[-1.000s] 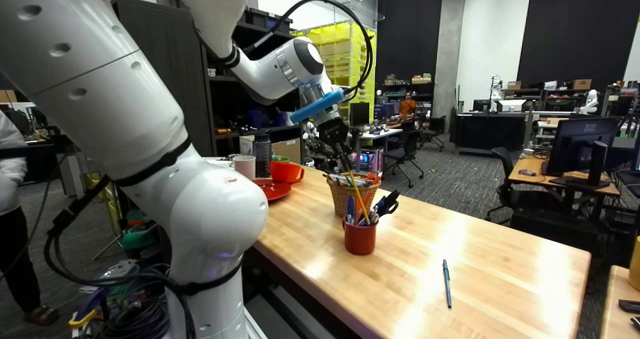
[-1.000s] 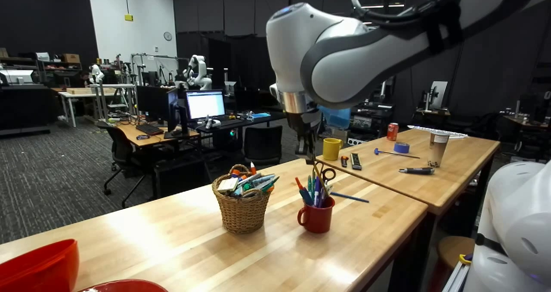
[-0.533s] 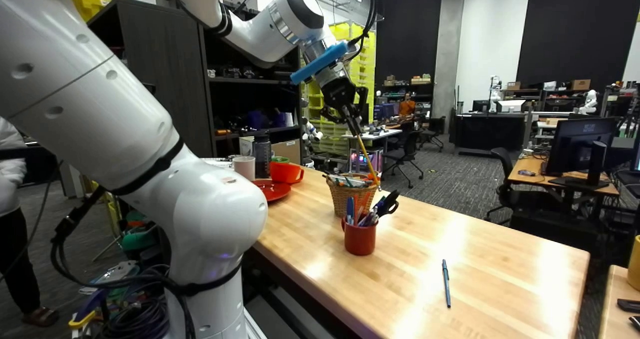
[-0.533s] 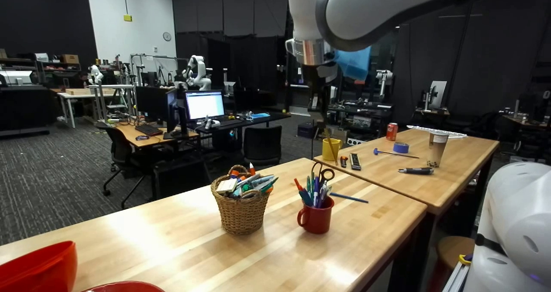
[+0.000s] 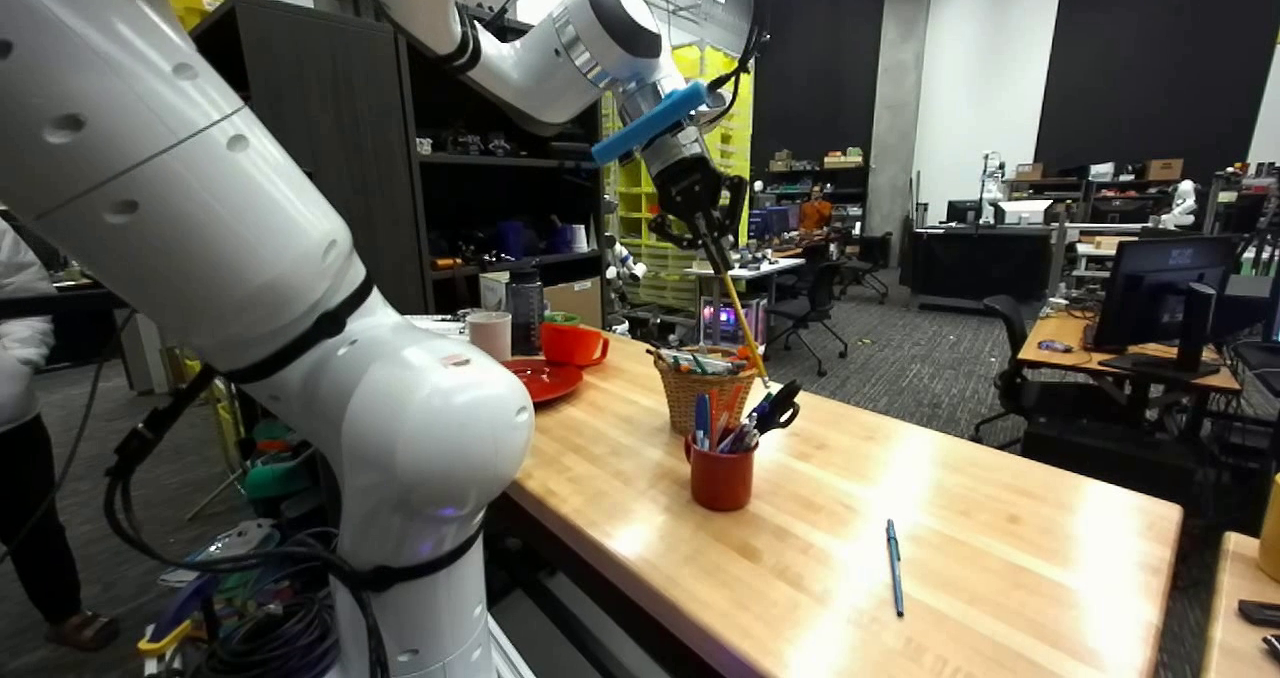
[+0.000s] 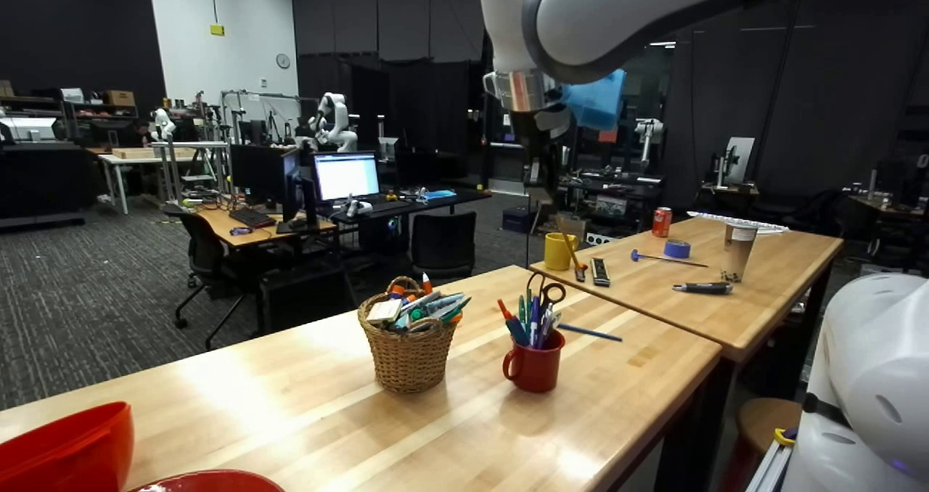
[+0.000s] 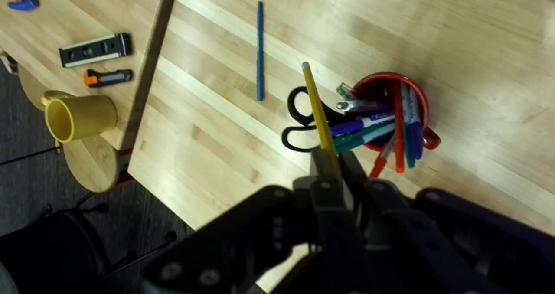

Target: Remove the blue pen and yellow pencil from the red mug.

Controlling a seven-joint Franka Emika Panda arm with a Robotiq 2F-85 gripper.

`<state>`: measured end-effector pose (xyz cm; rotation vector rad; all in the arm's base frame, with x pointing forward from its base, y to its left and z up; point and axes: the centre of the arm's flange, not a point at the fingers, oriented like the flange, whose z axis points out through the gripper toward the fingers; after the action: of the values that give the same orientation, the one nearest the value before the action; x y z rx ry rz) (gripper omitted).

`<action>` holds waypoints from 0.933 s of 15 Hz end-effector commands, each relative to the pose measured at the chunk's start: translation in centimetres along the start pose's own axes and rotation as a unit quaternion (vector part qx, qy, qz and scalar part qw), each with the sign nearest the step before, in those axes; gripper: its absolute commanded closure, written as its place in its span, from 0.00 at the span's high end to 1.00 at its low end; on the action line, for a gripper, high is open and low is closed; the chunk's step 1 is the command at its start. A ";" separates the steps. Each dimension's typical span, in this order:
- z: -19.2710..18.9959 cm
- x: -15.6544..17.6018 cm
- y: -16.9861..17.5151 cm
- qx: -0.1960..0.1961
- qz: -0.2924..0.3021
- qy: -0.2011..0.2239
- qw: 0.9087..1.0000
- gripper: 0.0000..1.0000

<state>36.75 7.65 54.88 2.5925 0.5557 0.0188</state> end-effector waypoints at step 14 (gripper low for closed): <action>10.4 3.3 13.5 0.069 0.055 -0.181 0.980 0.09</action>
<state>46.11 -6.55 51.69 2.6664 0.2884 -0.4607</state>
